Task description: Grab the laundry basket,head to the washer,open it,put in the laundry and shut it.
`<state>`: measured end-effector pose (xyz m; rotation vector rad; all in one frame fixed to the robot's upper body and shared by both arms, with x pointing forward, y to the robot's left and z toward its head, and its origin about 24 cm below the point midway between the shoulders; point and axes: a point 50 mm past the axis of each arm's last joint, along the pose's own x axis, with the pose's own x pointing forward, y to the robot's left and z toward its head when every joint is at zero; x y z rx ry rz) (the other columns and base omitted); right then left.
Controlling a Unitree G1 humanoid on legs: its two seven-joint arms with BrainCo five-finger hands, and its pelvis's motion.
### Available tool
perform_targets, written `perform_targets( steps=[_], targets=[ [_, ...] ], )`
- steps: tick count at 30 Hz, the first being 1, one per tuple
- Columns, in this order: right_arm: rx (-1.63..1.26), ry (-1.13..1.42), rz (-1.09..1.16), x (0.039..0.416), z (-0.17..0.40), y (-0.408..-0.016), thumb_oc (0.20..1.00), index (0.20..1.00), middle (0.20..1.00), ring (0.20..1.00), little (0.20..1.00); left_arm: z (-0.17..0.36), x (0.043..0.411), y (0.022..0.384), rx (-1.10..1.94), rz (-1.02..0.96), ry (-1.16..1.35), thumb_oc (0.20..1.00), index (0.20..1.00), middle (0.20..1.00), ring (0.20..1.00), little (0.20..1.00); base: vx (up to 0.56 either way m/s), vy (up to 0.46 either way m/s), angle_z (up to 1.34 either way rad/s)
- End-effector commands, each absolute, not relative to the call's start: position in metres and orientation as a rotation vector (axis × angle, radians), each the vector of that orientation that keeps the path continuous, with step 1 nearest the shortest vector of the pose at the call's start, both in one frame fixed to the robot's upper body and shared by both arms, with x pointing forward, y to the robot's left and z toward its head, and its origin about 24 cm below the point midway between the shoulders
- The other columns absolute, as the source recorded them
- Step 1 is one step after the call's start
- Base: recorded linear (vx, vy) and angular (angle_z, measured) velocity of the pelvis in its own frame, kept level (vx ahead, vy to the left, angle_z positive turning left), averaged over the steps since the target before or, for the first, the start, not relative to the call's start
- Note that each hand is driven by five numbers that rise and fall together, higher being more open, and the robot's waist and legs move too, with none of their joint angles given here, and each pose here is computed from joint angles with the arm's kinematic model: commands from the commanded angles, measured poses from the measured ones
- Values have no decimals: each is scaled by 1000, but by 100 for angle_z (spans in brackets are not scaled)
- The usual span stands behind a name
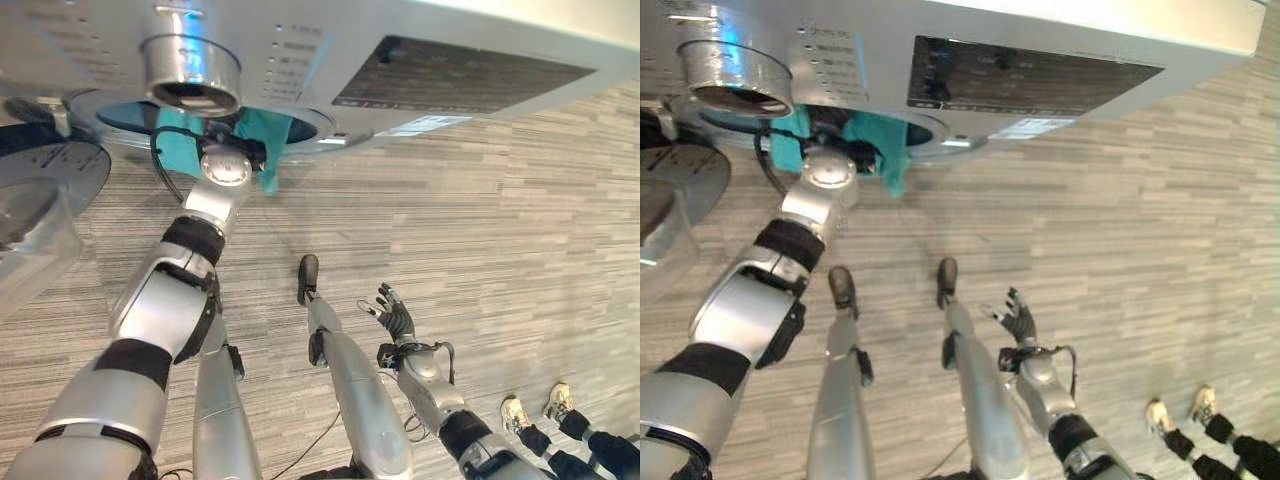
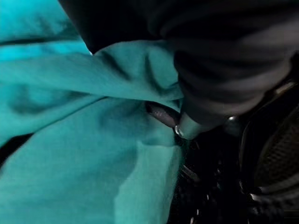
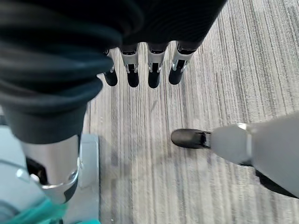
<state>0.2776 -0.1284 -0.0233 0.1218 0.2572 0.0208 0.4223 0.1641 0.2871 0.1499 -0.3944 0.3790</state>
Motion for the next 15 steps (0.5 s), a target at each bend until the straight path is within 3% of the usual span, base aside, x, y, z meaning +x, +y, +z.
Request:
perform_targets(
  steps=[1, 2, 3, 4, 5, 7, 11, 15],
  targets=[
    [95, 219, -42, 279, -18, -157, 1000, 1000, 1000, 1000, 1000, 363, 408, 182, 27, 422, -558, 200, 200, 200, 200, 200, 64, -30, -9],
    [79, 182, -69, 285, -6, -169, 1000, 1000, 1000, 1000, 1000, 406, 394, 188, -218, 395, -640, 200, 200, 200, 200, 200, 64, -30, -6],
    [78, 180, -70, 286, -5, -170, 1000, 1000, 1000, 1000, 1000, 407, 393, 189, -222, 392, -642, 200, 200, 200, 200, 200, 105, -64, -7],
    [71, 144, -102, 290, 5, -184, 1000, 1000, 1000, 1000, 1000, 465, 363, 178, -407, 283, -826, 200, 200, 200, 200, 200, 56, -39, -7],
    [73, 141, -103, 291, 6, -184, 1000, 1000, 1000, 1000, 1000, 466, 362, 177, -410, 279, -829, 200, 200, 200, 200, 200, 86, -59, -6],
    [59, 133, -155, 285, 9, -206, 1000, 1000, 1000, 1000, 1000, 522, 310, 145, -577, 75, -1096, 200, 200, 200, 200, 200, 83, -67, -1],
    [46, 195, -176, 266, -7, -213, 1000, 1000, 1000, 1000, 1000, 515, 289, 116, -788, -106, -1198, 200, 200, 200, 200, 200, 60, -72, 5],
    [41, 238, -157, 256, -18, -212, 1000, 1000, 1000, 1000, 1000, 490, 300, 94, -752, -114, -1146, 200, 200, 200, 200, 200, 9, -30, -1]
  ],
)
